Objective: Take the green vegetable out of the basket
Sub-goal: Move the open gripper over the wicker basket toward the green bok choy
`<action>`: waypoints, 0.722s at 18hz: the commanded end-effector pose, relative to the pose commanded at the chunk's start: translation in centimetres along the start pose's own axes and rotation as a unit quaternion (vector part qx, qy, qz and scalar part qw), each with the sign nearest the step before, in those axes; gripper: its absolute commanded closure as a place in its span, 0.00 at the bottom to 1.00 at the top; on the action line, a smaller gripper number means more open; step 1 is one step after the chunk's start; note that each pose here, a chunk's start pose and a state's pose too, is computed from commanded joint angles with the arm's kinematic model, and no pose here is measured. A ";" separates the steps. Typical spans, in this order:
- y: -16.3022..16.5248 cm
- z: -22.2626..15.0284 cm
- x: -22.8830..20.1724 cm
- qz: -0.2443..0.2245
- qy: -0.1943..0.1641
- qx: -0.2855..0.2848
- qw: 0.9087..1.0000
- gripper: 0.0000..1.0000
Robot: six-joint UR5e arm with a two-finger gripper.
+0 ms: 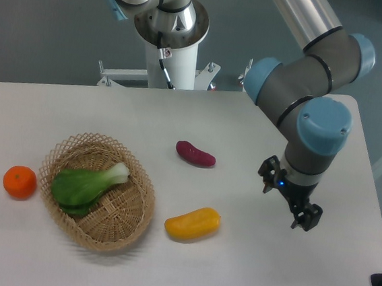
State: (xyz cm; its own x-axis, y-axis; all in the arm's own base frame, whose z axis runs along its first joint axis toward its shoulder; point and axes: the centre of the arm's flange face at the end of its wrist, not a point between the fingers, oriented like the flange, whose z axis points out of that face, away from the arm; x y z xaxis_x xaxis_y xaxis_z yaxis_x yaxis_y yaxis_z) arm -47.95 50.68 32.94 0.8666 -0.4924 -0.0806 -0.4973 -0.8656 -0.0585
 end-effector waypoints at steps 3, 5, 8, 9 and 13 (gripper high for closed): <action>-3.3 0.0 3.2 -0.012 0.009 0.002 1.000 0.00; -5.2 -0.4 5.8 -0.037 0.014 0.002 0.999 0.00; -8.1 -0.2 9.9 -0.075 0.027 0.000 0.997 0.00; -9.2 0.1 11.1 -0.080 0.030 -0.002 0.996 0.00; -14.7 1.0 15.0 -0.079 0.030 0.000 0.996 0.00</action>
State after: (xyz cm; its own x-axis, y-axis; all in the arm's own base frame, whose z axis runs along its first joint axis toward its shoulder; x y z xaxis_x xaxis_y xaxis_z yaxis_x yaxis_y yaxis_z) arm -27.67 56.12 31.59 0.9348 -0.3549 -0.0109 -0.3548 -0.9326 -0.0666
